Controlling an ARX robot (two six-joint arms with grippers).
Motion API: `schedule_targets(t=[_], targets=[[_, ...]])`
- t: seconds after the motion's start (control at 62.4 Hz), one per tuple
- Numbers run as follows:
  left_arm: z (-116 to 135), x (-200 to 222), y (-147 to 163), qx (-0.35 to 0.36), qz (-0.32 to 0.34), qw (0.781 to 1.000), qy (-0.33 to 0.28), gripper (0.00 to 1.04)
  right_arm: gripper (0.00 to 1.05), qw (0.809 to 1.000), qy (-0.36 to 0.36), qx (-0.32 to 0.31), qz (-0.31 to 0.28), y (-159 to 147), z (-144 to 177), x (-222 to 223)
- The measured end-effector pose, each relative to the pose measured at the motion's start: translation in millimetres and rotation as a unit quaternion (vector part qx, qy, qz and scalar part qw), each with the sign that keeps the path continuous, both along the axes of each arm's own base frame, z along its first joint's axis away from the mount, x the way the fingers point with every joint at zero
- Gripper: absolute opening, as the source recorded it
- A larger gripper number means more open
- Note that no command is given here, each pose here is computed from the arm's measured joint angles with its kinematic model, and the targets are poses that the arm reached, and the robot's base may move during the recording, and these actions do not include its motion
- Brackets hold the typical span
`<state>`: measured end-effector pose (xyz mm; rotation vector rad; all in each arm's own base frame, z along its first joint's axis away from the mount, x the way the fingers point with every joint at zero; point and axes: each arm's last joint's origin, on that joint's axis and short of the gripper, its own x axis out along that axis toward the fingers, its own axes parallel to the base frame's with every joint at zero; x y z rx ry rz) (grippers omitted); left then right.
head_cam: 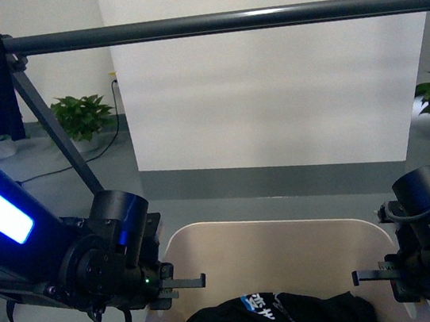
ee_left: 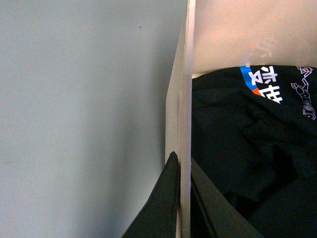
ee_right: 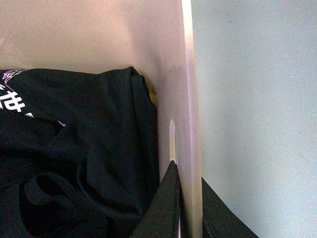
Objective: Move hamper under clothes hanger
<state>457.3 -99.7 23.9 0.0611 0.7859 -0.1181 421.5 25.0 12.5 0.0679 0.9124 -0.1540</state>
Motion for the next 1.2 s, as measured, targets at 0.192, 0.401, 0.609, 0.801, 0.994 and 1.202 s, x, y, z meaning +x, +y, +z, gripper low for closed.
schedule_targets(t=[0.192,0.401,0.609,0.801,0.994,1.202], targets=[[0.0,0.3,1.2,0.002,0.003,1.0,0.0,0.04,0.03,1.0,0.0,0.001,0.002,1.5,0.0,-0.1],[0.0,0.2,1.2,0.002,0.002,1.0,0.0,0.04,0.03,1.0,0.0,0.0,0.002,1.3,0.0,-0.1],[2.2,-0.8,-3.5,0.012,0.035,0.997,0.068,0.04,0.03,0.998,0.02,0.041,-0.031,2.2,-1.7,-2.0],[0.0,-1.7,-10.3,0.016,0.038,0.996,0.082,0.04,0.03,0.997,0.025,0.054,-0.052,0.4,-10.8,-4.9],[-8.7,-2.6,-12.2,0.017,0.039,0.995,0.09,0.04,0.03,0.996,0.018,0.059,-0.06,-2.1,-16.3,-4.8],[-13.3,-3.3,-12.7,0.003,0.043,0.994,0.101,0.15,0.03,0.996,0.013,0.06,-0.063,-1.8,-19.2,-5.7]])
